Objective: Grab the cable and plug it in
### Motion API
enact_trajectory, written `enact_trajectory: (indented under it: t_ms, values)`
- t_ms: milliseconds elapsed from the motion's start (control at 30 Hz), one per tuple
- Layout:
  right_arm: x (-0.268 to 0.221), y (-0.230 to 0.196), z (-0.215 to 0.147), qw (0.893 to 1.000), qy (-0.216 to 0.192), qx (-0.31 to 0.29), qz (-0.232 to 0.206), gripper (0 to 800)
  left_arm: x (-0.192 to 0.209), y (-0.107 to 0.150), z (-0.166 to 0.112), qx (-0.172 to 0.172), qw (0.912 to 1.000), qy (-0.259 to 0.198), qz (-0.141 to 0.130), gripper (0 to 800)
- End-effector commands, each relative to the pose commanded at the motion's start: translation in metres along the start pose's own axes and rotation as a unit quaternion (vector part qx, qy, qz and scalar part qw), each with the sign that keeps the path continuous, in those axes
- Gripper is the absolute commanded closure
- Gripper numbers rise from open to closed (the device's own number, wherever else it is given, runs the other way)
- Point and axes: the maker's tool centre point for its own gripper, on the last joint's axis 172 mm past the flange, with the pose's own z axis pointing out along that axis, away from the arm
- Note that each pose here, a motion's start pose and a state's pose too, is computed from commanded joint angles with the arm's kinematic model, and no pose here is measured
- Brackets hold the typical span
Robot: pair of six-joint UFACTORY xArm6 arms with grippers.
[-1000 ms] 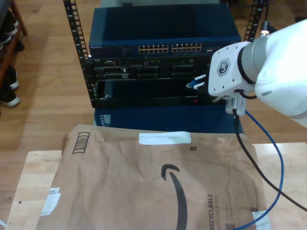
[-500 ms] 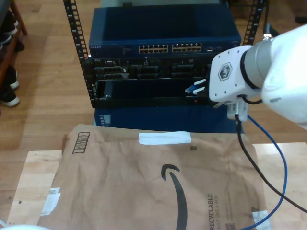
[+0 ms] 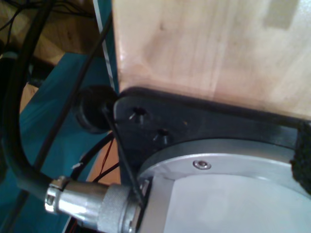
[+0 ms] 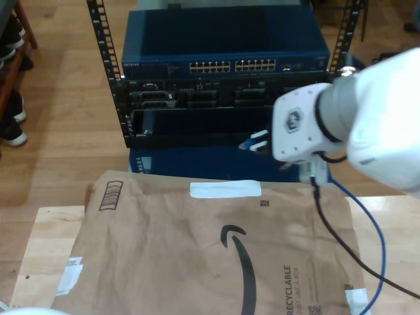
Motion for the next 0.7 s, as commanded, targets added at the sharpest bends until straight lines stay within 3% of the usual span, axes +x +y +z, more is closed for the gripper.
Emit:
enact_trajectory:
  t_ms: [133,433,533,700]
  values:
    - [-0.006,-0.018,0.0,1.0,0.004,0.007,-0.016,800,0.0,0.0,0.0,0.0,1.0,0.0,0.0,1]
    - [0.013,-0.002,0.014,0.999,0.031,-0.015,-0.041,800,-0.001,0.0,0.0,0.0,1.0,-0.001,0.0,1]
    - [0.007,-0.006,0.003,0.998,0.029,-0.005,-0.049,800,0.0,0.0,0.0,0.0,1.0,-0.001,0.0,1]
    - [0.004,-0.007,-0.02,0.993,0.05,0.008,-0.103,800,0.0,0.0,0.0,0.0,1.0,-0.001,0.0,1]
